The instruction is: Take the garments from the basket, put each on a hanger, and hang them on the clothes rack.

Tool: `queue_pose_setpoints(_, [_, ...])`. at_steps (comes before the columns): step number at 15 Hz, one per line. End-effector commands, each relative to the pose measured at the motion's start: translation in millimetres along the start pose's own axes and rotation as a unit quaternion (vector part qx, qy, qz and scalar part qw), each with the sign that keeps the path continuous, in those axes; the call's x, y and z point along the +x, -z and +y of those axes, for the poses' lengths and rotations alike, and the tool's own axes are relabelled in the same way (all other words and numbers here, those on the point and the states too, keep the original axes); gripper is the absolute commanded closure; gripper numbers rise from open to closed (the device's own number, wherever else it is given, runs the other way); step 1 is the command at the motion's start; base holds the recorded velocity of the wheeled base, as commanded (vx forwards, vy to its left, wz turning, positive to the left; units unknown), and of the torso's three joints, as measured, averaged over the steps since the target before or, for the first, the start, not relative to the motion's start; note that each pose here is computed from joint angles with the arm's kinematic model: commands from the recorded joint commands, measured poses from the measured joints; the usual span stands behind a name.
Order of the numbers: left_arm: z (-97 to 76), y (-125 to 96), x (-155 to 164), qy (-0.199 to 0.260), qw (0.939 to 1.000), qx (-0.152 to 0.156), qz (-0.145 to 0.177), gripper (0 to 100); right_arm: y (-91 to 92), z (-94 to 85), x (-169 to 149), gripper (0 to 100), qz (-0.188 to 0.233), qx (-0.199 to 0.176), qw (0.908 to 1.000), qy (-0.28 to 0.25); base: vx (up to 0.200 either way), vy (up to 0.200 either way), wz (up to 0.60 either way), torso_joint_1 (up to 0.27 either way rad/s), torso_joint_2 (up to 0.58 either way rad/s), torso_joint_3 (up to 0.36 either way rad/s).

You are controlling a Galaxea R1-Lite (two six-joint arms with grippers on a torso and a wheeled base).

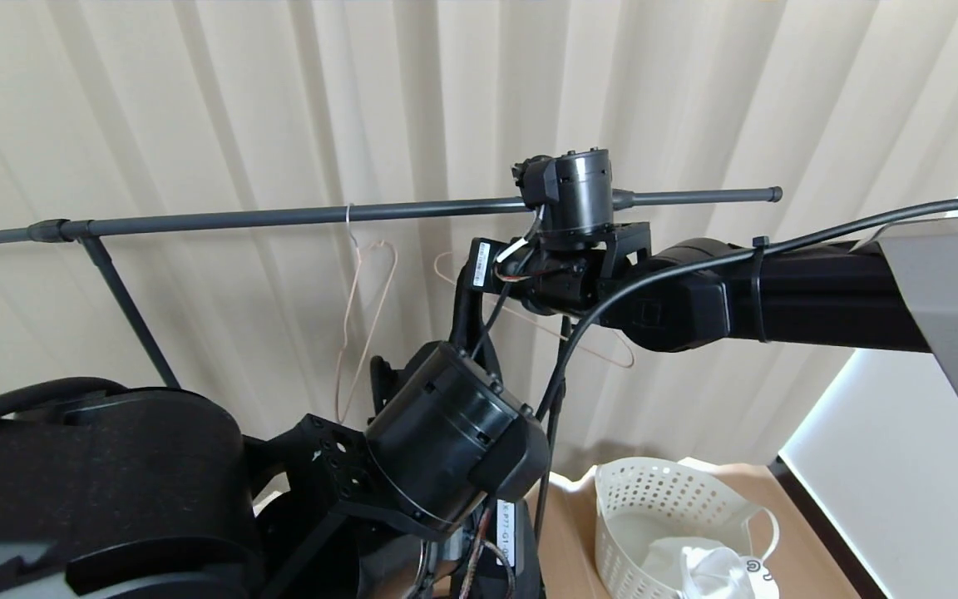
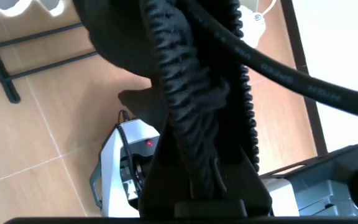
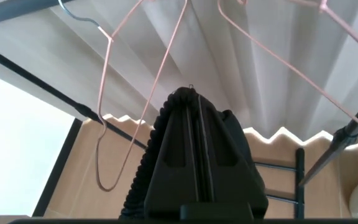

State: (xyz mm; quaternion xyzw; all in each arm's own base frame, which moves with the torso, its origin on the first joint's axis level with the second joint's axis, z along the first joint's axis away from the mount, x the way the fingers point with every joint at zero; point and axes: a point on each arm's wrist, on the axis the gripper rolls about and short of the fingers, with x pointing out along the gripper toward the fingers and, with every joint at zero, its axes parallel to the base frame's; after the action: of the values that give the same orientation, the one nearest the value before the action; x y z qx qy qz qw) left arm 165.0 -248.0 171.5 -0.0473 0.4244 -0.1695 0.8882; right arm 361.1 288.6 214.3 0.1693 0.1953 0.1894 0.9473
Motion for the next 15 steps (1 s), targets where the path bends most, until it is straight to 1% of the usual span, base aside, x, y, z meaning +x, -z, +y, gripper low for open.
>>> queue_pose_setpoints(1, [9.6,-3,-3,-0.014,0.9999,-0.007,-0.007,100,-5.4,-9.4,-10,100,0.001,0.002,0.9999,0.012,0.000,0.000,0.00,0.000,0.00,0.000])
queue_pose_setpoints(3, [19.3,-3,-6,-0.028,0.9995,-0.011,-0.013,100,-6.9,-11.8,-24,100,0.003,0.001,0.9999,0.017,0.000,0.000,0.00,0.000,0.00,0.000])
queue_pose_setpoints(4, [29.9,-4,-4,-0.060,0.9978,-0.011,-0.025,100,-7.6,-15.7,-36,100,-0.002,0.000,0.9995,0.033,0.000,0.000,0.00,0.000,0.00,0.000])
queue_pose_setpoints(5, [37.3,-8,-2,-0.085,0.9956,-0.016,-0.038,100,-10.9,-16.9,-45,100,-0.013,-0.001,0.9987,0.049,0.000,0.000,0.00,0.000,0.00,0.000])
queue_pose_setpoints(6, [41.9,-11,0,-0.100,0.9937,-0.020,-0.045,100,-13.6,-18.1,-54,100,-0.020,-0.001,0.9980,0.060,0.000,0.000,0.00,0.000,0.00,0.000])
queue_pose_setpoints(9, [48.5,-22,2,-0.109,0.9919,-0.033,-0.056,100,-10.7,-23.8,-80,100,-0.020,-0.015,0.9960,0.086,0.000,0.000,0.00,0.000,0.00,0.000])
queue_pose_setpoints(10, [52.4,-31,2,-0.114,0.9908,-0.034,-0.064,100,-5.2,-27.3,-92,100,-0.018,-0.031,0.9938,0.105,0.000,0.000,0.00,0.000,0.00,0.000])
queue_pose_setpoints(11, [53.0,-41,5,-0.117,0.9897,-0.037,-0.074,100,1.5,-26.5,-101,100,-0.016,-0.045,0.9916,0.120,0.000,0.000,0.00,0.000,0.00,0.000])
queue_pose_setpoints(12, [54.3,-48,7,-0.120,0.9887,-0.043,-0.080,100,5.3,-27.2,-104,100,-0.014,-0.054,0.9902,0.128,0.000,0.000,0.00,0.000,0.00,0.000])
queue_pose_setpoints(13, [57.4,-60,11,-0.126,0.9867,-0.048,-0.091,100,13.2,-23.6,-110,100,-0.005,-0.085,0.9877,0.132,0.000,0.000,0.00,0.000,0.00,0.000])
queue_pose_setpoints(15, [62.5,-76,22,-0.138,0.9841,-0.054,-0.098,100,23.6,-21.7,-115,100,0.006,-0.118,0.9829,0.142,0.000,0.000,0.00,0.000,0.00,0.000])
